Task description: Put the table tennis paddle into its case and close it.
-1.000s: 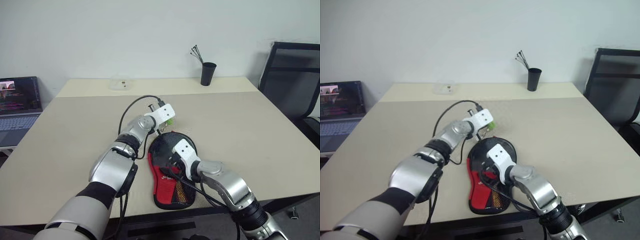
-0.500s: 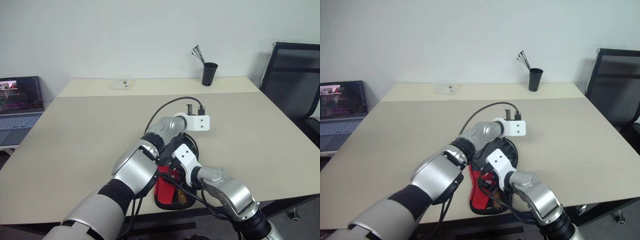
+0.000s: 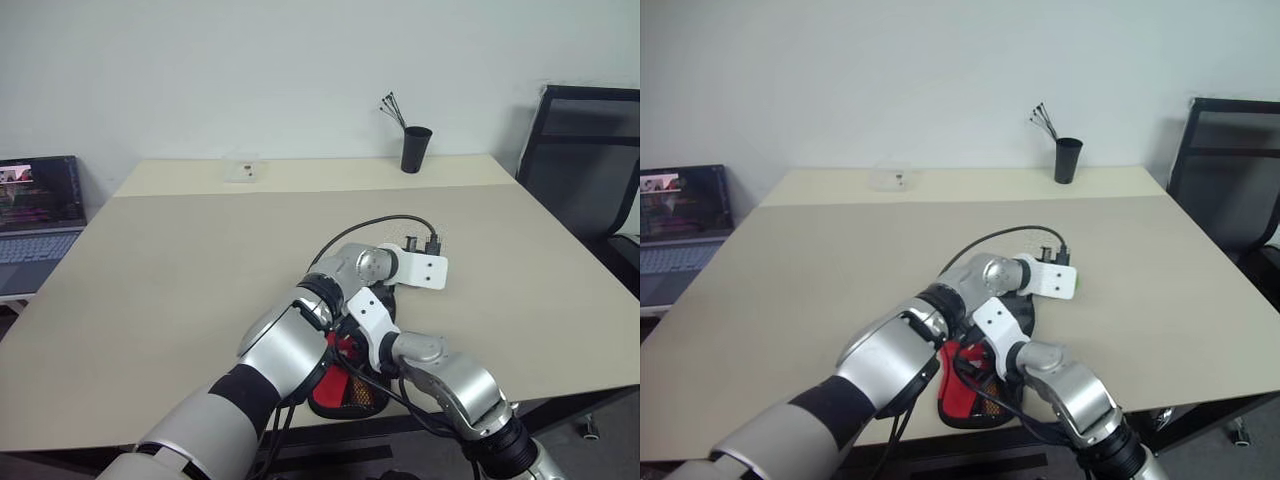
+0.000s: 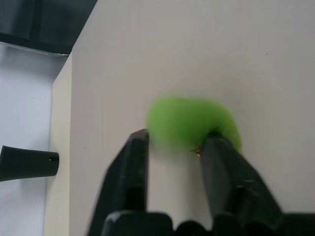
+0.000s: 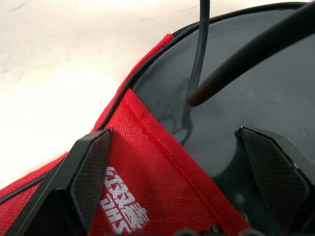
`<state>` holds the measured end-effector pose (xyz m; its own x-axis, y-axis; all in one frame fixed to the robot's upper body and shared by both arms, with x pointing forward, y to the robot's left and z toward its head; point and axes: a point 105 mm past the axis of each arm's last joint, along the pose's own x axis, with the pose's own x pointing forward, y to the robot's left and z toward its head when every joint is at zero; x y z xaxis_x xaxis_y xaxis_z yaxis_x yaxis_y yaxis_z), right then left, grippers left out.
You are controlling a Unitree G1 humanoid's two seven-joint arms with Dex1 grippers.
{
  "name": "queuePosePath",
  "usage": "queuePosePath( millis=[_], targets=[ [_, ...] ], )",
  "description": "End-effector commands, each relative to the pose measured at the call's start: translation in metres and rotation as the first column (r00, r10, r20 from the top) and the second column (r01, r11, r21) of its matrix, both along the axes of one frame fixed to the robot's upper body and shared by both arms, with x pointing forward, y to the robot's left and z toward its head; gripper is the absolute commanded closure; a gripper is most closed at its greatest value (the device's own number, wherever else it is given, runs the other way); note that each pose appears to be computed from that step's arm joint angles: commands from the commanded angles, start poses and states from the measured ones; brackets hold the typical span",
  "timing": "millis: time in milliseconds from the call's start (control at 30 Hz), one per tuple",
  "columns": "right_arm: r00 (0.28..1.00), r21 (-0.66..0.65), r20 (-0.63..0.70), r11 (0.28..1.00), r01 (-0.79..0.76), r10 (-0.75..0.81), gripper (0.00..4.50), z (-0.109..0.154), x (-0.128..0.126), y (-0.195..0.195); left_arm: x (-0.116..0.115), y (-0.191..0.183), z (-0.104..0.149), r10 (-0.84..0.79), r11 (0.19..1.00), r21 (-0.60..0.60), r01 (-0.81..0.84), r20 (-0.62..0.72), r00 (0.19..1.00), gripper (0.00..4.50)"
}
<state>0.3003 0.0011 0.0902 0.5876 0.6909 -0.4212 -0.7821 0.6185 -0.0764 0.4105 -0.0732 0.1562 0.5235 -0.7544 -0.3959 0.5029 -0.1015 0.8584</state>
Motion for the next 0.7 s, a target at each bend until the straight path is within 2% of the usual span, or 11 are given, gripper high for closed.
queuePosePath(
  millis=[33,167,467,600,700],
  targets=[
    [0.996,-0.049,-0.09,0.999,-0.009,0.005,0.0,-0.025,-0.004,-0.001,0.009,0.003,0.021,0.051,0.996,-0.076,-0.048,0.049,0.998,1.57],
    [0.997,-0.05,-0.079,0.999,-0.015,0.011,0.0,-0.023,0.001,-0.002,0.021,0.019,0.027,0.126,0.987,-0.106,-0.119,0.061,0.99,0.13],
    [0.999,-0.014,-0.031,1.0,-0.01,0.009,0.0,-0.002,0.012,-0.006,0.045,0.068,0.054,0.294,0.909,-0.299,-0.289,-0.029,0.955,0.13],
    [1.0,0.058,-0.006,0.998,-0.02,0.021,0.0,0.024,0.009,-0.011,0.053,0.101,0.063,0.325,0.832,-0.415,-0.368,-0.174,0.93,0.13],
    [0.999,0.092,0.02,0.995,-0.035,0.034,0.0,0.044,0.005,-0.017,0.049,0.112,0.059,0.246,0.807,-0.46,-0.37,-0.308,0.919,0.13]
  ],
)
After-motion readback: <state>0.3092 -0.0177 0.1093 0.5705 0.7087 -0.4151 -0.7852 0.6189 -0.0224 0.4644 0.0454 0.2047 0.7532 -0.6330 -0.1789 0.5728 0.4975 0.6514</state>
